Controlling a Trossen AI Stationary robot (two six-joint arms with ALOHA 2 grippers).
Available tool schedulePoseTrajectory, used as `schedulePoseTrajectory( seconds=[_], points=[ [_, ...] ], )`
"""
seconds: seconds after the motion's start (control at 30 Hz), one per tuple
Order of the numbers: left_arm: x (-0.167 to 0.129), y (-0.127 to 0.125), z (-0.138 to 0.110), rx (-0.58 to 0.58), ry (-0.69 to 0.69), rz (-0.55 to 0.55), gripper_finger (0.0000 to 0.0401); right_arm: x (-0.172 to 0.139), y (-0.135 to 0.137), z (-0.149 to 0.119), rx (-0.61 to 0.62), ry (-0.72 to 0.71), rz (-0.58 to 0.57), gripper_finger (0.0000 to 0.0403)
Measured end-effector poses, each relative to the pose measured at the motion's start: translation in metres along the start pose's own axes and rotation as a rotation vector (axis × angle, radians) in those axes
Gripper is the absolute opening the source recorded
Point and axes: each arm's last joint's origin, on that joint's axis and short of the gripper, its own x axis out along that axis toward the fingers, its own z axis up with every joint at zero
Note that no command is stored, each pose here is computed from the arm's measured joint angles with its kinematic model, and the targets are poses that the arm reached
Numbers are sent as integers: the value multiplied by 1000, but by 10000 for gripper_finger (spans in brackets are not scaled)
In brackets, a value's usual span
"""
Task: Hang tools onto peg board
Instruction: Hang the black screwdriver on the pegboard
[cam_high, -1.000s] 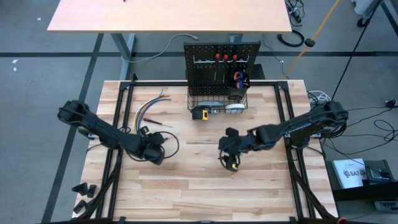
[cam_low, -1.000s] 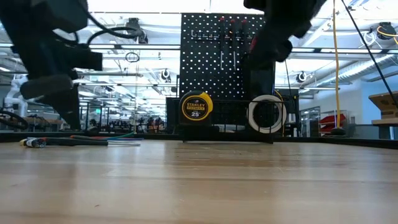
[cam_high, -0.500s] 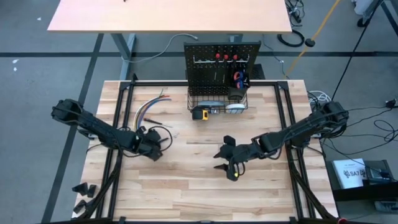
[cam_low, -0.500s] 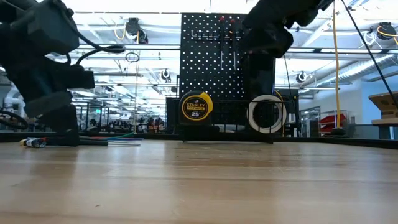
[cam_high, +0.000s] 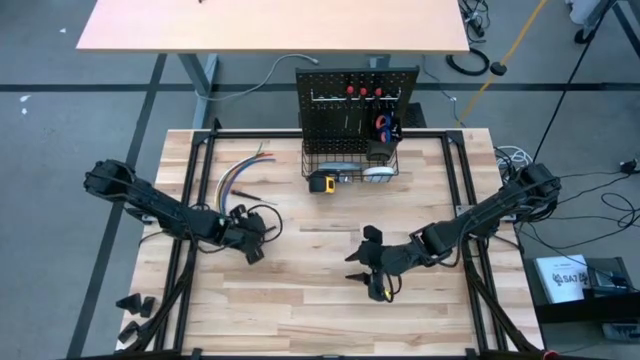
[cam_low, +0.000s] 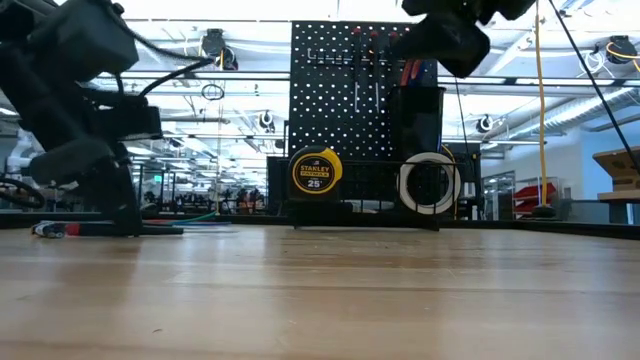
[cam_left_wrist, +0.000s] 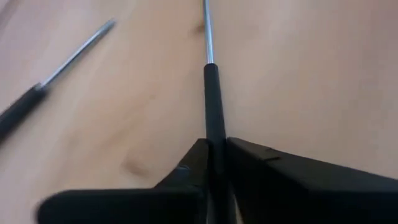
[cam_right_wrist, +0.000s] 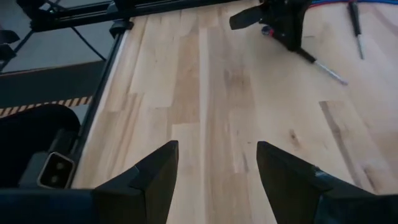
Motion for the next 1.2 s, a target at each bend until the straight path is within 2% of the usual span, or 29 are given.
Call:
schedulePoseTrajectory(
  seconds=[0.07,0.2,0.37,0.5,0.6,0.73,0.83,0.9,1.03,1.2],
  points=[
    [0,-4,4,13,-24,-46,26,-1,3,-1,-4,-1,11,208],
    [0,-10,12,101,-120,-115,31,-1,5,-1,-9,-2,16,208],
    [-16,-28,47,201,-515,-253,36,-1,6,2,-1,-32,30,208],
    [-39,-38,69,247,-817,-415,28,-3,12,3,-30,-60,55,208],
    [-52,-40,78,254,-971,-502,28,-4,16,6,-71,-115,67,208],
    [-66,-42,85,250,-1133,-630,28,-2,19,16,-39,-281,-25,208],
    [-71,-46,85,267,-1194,-716,28,6,21,19,-47,-352,-24,208],
    [-71,-50,84,274,-1200,-731,28,9,21,23,-49,-404,-16,208],
    [-68,-54,86,262,-1193,-711,28,4,22,36,-114,-532,-1,208],
    [-63,-66,100,249,-1188,-683,28,-8,30,51,-238,-711,119,208]
  ],
)
